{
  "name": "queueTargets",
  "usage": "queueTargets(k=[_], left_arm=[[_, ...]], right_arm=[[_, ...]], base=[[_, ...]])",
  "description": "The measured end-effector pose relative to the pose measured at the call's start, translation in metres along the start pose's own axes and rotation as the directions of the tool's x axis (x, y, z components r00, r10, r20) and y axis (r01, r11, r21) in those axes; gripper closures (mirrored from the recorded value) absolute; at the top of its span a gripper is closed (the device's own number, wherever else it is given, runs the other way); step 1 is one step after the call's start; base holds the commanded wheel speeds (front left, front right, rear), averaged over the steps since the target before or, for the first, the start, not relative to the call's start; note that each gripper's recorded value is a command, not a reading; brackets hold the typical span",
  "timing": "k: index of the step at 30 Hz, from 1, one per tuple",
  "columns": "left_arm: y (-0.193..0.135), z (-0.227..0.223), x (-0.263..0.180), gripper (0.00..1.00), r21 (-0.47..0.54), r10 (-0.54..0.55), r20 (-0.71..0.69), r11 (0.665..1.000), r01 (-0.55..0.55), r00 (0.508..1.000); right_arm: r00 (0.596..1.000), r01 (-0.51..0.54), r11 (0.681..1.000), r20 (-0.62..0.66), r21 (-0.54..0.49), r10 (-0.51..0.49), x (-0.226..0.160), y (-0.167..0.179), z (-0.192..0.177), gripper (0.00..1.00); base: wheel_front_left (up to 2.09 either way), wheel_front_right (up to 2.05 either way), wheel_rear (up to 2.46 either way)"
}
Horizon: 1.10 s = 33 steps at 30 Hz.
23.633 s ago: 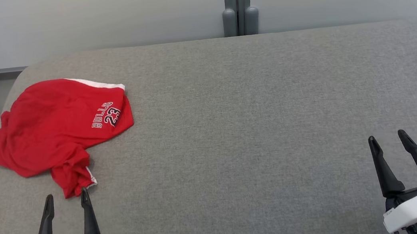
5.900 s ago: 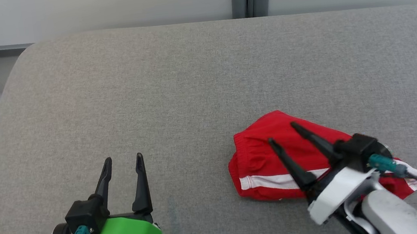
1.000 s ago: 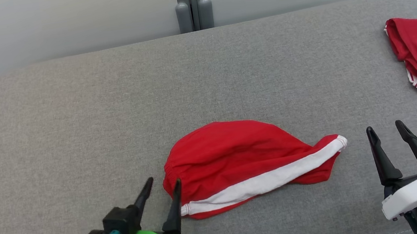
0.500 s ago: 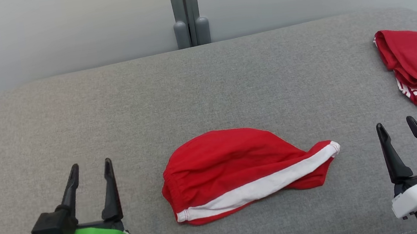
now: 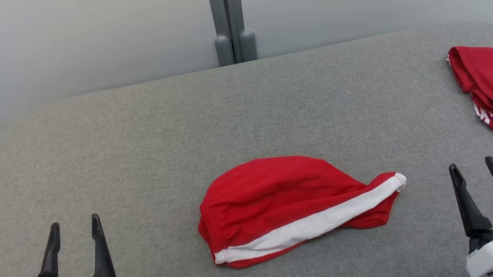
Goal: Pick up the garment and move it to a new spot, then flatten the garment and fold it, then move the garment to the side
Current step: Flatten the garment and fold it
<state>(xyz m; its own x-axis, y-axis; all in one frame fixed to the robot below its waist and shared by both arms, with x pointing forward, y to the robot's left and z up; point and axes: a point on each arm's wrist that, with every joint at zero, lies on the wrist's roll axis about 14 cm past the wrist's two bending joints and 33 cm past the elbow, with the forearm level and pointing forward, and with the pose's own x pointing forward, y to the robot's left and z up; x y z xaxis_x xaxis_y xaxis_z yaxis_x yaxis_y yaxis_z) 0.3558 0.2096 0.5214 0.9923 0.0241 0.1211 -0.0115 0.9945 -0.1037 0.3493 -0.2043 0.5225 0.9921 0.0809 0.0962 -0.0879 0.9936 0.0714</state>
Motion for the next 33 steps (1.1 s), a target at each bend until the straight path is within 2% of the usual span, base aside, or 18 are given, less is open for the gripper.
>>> queueTargets(k=[17, 33], left_arm=[[-0.006, -0.009, -0.01, 0.0, -0.002, -0.039, -0.029, 0.999, 0.039, 0.999], [-0.008, -0.012, -0.012, 0.0, 0.001, -0.048, -0.043, 0.999, 0.048, 0.998]], right_arm=[[0.998, -0.062, 0.998, 0.005, 0.008, 0.062, 0.0, 0.024, 0.005, 0.0], [0.997, -0.082, 0.997, -0.01, 0.008, 0.082, -0.001, 0.03, 0.002, 0.0]], base=[[0.0, 0.0, 0.0], [0.0, 0.0, 0.0]])
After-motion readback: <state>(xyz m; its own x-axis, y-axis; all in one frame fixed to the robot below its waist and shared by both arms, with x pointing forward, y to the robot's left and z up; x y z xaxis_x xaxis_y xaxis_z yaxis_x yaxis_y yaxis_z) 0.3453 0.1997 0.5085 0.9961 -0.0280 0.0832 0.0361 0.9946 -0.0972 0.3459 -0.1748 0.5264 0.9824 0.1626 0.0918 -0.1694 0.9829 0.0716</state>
